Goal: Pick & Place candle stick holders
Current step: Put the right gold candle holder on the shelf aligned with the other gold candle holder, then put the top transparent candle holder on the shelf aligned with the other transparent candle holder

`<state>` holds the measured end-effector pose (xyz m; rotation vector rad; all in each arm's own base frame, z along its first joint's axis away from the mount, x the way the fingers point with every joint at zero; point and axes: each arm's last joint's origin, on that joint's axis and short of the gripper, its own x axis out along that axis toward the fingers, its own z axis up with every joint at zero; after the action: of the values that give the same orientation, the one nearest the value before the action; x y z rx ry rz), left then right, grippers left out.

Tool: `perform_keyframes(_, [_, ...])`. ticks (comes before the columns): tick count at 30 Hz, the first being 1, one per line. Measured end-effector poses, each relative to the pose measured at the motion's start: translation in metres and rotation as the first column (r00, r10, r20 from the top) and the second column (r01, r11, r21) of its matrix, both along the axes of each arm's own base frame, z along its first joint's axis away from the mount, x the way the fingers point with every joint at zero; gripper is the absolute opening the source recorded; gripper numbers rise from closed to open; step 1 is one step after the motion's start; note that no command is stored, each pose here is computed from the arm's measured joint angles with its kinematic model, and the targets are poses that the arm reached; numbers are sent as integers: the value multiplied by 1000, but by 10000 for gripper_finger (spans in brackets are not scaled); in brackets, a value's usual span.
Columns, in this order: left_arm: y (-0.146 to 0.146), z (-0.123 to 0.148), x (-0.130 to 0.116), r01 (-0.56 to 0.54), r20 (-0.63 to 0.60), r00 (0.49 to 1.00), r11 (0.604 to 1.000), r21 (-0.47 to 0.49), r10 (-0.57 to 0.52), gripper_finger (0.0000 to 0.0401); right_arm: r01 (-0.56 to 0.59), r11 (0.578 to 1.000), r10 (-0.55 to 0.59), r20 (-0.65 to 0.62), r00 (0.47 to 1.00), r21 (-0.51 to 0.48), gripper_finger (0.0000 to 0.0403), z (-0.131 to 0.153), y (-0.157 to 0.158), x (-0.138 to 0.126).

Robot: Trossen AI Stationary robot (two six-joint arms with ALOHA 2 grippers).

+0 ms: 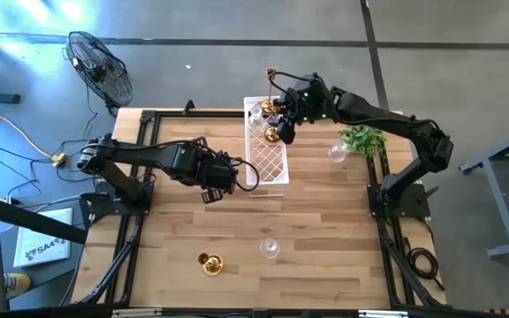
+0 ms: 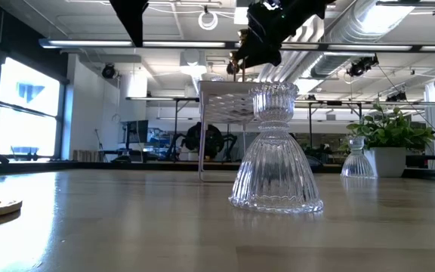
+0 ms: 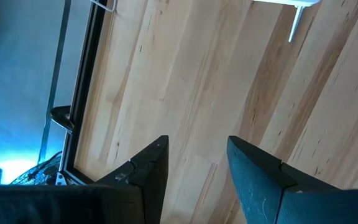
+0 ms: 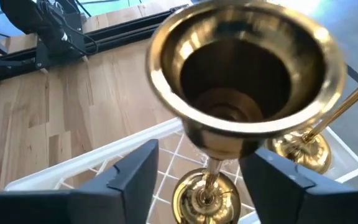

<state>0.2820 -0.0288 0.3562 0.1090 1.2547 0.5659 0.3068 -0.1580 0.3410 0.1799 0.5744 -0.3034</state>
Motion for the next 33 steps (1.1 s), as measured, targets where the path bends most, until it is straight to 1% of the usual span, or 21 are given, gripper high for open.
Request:
perform_keyframes(4, [0, 0, 0, 0, 0, 1000, 1000, 0, 0, 156, 11, 1000, -11, -22, 1000, 24, 239, -2, 1, -1])
perform_keyframes(8, [0, 0, 0, 0, 0, 1000, 1000, 0, 0, 156, 36, 999, -35, -70, 997, 11, 249, -3, 2, -6])
perform_keyframes(12, [0, 0, 0, 0, 0, 1000, 1000, 0, 0, 156, 29, 999, -30, -74, 997, -19, 249, 4, 5, -13])
perform_keyframes(16, [0, 0, 0, 0, -1, 1000, 1000, 0, 0, 156, 5, 1000, -5, -53, 999, -12, 250, 13, 11, -21])
perform_keyframes(21, [0, 0, 0, 0, -4, 1000, 1000, 2, 0, 156, -4, 1000, 5, -81, 997, 8, 250, 22, 21, -37])
perform_keyframes(24, [0, 0, -2, 1, -26, 1000, 1000, -6, -2, 156, -14, 1000, 17, -120, 993, 28, 250, 27, 31, -49])
perform_keyframes(28, [0, -1, -5, -11, -53, 999, 999, -40, 9, 156, -41, 997, 51, -178, 983, 61, 250, 32, 48, -66])
perform_keyframes(30, [0, -1, -5, -15, -51, 999, 999, -41, 13, 156, -34, 994, 55, -225, 973, 100, 250, 32, 56, -74])
perform_keyframes(33, [0, -1, -5, -15, -50, 999, 999, -41, 13, 156, 18, 991, 26, -318, 948, 136, 250, 29, 65, -85])
